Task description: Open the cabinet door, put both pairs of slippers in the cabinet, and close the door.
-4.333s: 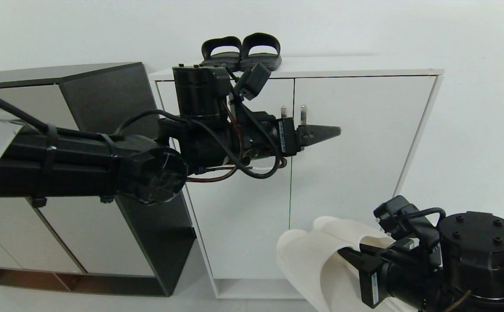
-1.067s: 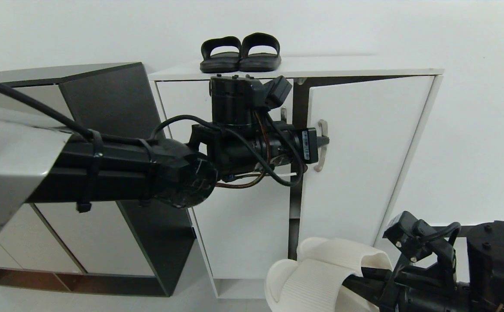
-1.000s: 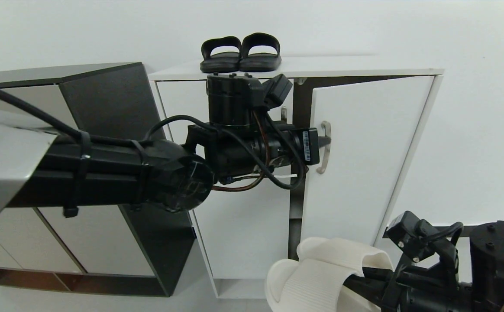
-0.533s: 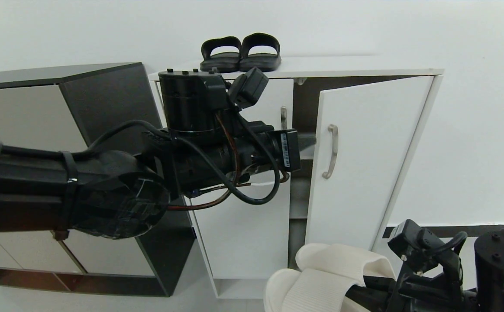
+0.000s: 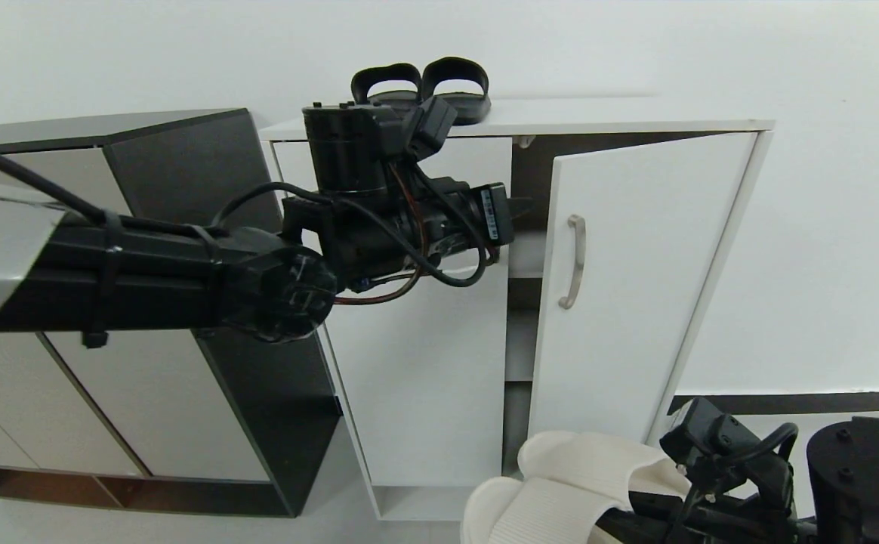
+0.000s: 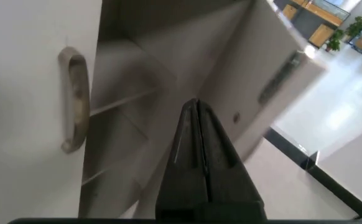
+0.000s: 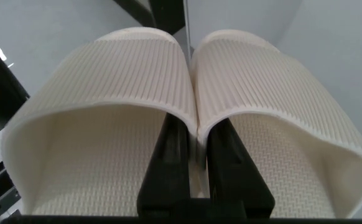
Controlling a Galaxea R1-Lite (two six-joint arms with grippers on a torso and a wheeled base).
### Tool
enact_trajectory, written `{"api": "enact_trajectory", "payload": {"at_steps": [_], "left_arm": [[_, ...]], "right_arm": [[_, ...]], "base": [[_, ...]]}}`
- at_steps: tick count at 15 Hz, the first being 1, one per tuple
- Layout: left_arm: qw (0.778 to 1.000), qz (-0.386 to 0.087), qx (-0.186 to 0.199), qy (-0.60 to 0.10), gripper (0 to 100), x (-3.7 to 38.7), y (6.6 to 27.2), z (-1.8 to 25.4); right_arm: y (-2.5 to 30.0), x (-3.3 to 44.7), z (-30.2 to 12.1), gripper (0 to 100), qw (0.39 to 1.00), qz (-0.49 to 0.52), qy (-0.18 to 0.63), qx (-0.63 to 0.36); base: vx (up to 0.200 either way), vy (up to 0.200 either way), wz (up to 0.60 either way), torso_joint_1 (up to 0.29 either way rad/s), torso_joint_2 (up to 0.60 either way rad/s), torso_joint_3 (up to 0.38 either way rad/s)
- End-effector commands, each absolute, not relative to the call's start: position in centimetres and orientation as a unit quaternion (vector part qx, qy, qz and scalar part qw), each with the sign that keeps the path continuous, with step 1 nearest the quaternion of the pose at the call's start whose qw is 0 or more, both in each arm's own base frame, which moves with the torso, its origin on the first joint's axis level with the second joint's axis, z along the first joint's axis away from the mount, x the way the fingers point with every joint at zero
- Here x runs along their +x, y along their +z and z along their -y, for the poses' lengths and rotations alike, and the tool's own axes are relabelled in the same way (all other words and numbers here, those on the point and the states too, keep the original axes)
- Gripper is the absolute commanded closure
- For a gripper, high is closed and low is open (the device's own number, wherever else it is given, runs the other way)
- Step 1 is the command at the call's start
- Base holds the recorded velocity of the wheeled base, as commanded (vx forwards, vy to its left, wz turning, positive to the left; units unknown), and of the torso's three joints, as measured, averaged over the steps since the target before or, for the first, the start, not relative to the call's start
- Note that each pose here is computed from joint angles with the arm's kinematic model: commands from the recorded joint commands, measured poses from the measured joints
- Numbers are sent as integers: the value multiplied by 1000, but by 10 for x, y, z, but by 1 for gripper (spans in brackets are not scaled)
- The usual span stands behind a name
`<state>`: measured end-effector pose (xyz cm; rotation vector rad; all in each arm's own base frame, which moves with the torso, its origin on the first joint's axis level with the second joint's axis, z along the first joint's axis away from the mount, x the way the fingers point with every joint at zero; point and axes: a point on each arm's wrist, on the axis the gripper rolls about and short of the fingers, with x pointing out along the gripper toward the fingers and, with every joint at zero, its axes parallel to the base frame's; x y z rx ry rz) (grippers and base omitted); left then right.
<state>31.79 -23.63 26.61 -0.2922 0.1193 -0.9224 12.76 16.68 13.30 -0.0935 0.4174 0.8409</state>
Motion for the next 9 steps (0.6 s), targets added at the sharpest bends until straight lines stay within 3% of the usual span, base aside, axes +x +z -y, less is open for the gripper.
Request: {"api": "enact_trajectory", "payload": {"at_steps": [1,7,9], "left_arm": [[885,-71,-138,-440,100,338,248,249],[880,-71,-138,-448,100,336,245,265],[887,-62,-135,-437,100,322,249,275]], "right_arm": [[132,128,-168,100,890,-203,406,-46],[125,129,-169,100,886,-224,402,-54],[126,125,-172,100,883,-221,411,-56]], "base": [[0,0,0,0,0,0],[0,0,0,0,0,0],[-200,0,0,5,0,-5]]}}
